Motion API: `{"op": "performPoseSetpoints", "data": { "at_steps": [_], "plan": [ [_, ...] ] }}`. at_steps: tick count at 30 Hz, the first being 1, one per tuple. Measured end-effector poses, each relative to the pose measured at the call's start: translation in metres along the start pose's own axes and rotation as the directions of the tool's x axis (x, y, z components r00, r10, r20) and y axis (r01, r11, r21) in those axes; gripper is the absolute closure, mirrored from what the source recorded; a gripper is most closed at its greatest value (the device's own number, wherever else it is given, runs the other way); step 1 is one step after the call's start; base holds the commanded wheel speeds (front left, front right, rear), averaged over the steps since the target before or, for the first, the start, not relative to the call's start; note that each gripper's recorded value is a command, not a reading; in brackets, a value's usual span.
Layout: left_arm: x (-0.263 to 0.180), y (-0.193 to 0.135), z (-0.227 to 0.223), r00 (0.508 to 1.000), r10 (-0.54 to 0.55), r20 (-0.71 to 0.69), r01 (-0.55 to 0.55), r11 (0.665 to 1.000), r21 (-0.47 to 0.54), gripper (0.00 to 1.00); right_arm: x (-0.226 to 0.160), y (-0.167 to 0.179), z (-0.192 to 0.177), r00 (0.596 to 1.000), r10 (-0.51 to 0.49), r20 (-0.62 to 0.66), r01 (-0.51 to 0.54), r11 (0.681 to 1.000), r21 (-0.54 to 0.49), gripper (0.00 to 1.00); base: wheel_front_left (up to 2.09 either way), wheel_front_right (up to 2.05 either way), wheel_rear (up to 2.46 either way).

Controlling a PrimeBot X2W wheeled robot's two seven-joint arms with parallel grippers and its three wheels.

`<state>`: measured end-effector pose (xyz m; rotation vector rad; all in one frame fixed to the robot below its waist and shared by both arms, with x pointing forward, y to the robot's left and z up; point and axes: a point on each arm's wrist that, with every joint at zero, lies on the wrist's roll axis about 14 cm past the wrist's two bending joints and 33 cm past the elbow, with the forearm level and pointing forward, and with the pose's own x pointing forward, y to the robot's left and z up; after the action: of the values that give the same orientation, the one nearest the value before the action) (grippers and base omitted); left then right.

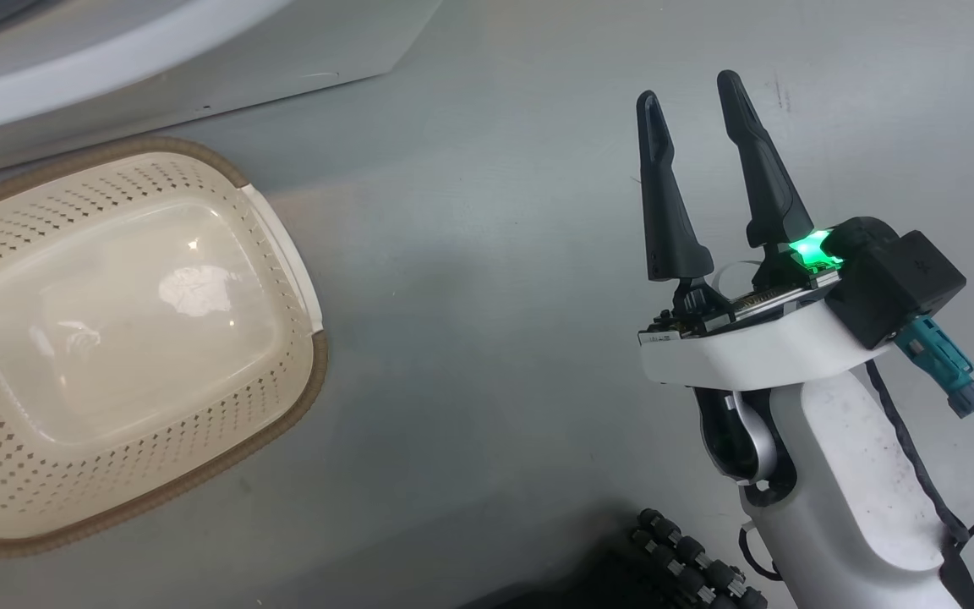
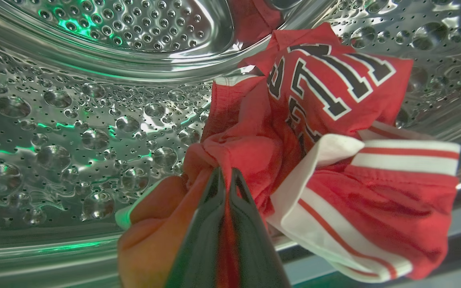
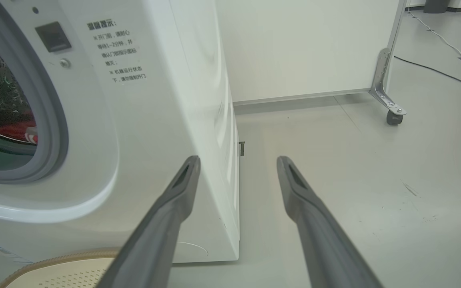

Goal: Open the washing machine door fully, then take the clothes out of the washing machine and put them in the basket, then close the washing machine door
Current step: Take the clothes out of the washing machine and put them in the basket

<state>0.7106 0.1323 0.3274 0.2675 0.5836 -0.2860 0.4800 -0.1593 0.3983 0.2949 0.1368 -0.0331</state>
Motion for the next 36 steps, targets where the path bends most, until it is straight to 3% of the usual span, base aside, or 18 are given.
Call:
{"op": "performPoseSetpoints", "data": {
  "at_steps": [7,19,36],
  "plan": [
    [0.001,0.001,0.006,1.0,-0.004,0.011,0.004,1.0,-0.025,1.0,0.0,-0.002,0.001,1.0,-0.01,0.001,0.01,1.0,-0.003,0.0,0.0,0.0,0.0],
    [-0.019,-0.016,0.044,0.968,-0.037,0.248,0.086,0.978,-0.189,1.0,0.003,-0.001,0.006,1.0,-0.005,0.02,0.006,1.0,-0.02,0.0,0.0,0.0,0.0],
    [-0.093,-0.033,0.078,0.833,0.036,0.552,0.163,0.937,-0.308,1.0,0.003,0.018,0.019,0.997,0.057,0.056,-0.054,0.996,-0.067,0.0,0.0,0.0,0.0]
  ]
}}
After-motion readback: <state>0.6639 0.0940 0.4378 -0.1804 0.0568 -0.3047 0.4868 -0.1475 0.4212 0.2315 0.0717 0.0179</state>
